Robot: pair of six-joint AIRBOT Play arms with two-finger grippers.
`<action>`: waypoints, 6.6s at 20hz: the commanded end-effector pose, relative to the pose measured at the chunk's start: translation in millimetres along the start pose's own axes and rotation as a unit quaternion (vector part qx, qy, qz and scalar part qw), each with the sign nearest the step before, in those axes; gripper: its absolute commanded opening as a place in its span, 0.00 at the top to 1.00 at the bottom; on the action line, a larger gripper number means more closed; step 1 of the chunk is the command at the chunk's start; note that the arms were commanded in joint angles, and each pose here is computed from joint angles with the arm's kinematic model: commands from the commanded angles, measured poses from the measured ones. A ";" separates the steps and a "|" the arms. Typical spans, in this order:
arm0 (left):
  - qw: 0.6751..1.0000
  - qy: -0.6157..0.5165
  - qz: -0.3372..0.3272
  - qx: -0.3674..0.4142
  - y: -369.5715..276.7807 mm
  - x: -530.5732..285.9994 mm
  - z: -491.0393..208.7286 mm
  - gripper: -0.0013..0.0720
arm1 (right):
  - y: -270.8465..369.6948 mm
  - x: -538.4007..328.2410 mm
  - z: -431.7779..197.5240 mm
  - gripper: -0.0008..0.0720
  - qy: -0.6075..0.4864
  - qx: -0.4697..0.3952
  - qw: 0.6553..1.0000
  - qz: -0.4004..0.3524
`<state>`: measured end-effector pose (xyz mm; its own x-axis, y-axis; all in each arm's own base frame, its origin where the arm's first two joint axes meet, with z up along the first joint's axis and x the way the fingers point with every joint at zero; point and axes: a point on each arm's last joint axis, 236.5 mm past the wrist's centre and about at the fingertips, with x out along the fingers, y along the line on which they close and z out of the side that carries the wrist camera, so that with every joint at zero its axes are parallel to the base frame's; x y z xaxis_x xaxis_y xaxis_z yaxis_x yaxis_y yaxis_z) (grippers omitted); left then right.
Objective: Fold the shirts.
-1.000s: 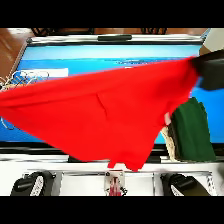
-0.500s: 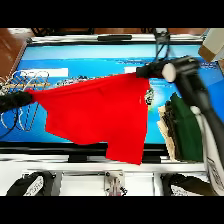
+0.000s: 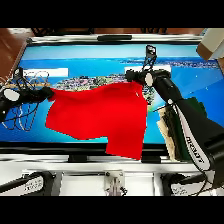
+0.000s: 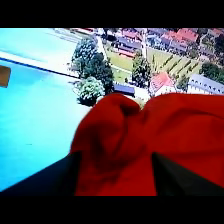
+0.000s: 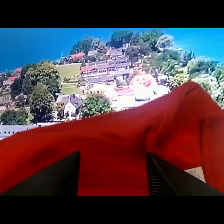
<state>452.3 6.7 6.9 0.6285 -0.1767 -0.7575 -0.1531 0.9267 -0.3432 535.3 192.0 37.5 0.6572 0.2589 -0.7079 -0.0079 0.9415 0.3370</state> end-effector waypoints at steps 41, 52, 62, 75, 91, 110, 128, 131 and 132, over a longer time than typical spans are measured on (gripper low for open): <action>0.995 0.072 -0.062 -0.015 5.6 -58.7 -77.4 0.93 | -55.1 -62.8 -207.2 0.90 0.423 0.101 0.892 0.120; 0.849 -0.469 -0.103 0.222 -189.6 -506.0 125.1 0.93 | 85.7 -500.5 134.7 0.90 -0.387 -0.234 0.880 0.148; 0.908 -0.361 -0.069 0.203 -177.7 -514.4 19.8 0.93 | 38.4 -547.2 51.0 0.90 -0.312 -0.221 0.922 0.060; 0.999 0.006 -0.034 0.017 -14.5 -143.2 -59.3 0.93 | -72.1 -145.0 21.5 0.90 0.045 -0.115 0.992 -0.009; 0.972 0.142 -0.134 -0.128 10.6 -17.0 -45.1 0.17 | -76.2 -36.0 -21.3 0.34 0.140 -0.002 0.987 0.076; 0.930 0.307 -0.022 -0.202 88.7 -64.1 -242.6 0.25 | -124.2 -155.3 -116.8 0.35 0.311 -0.048 0.949 0.021; 0.940 0.287 -0.049 -0.176 73.4 -47.6 -233.1 0.93 | -124.7 -91.1 -229.0 0.35 0.337 0.024 0.941 0.021; 0.942 0.286 -0.051 -0.168 73.6 -47.4 -232.9 0.93 | -114.9 -71.6 -230.7 0.35 0.329 0.071 0.941 0.040; 0.942 0.286 -0.052 -0.165 73.6 -47.4 -232.9 0.93 | -111.3 -66.5 -236.7 0.35 0.339 0.085 0.936 0.050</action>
<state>233.2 6.2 -112.4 0.1518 -0.4973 -0.8542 -0.4183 0.7506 -0.5114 306.1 109.2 -84.7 0.0082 0.4298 -0.9029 0.0447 0.9019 0.4297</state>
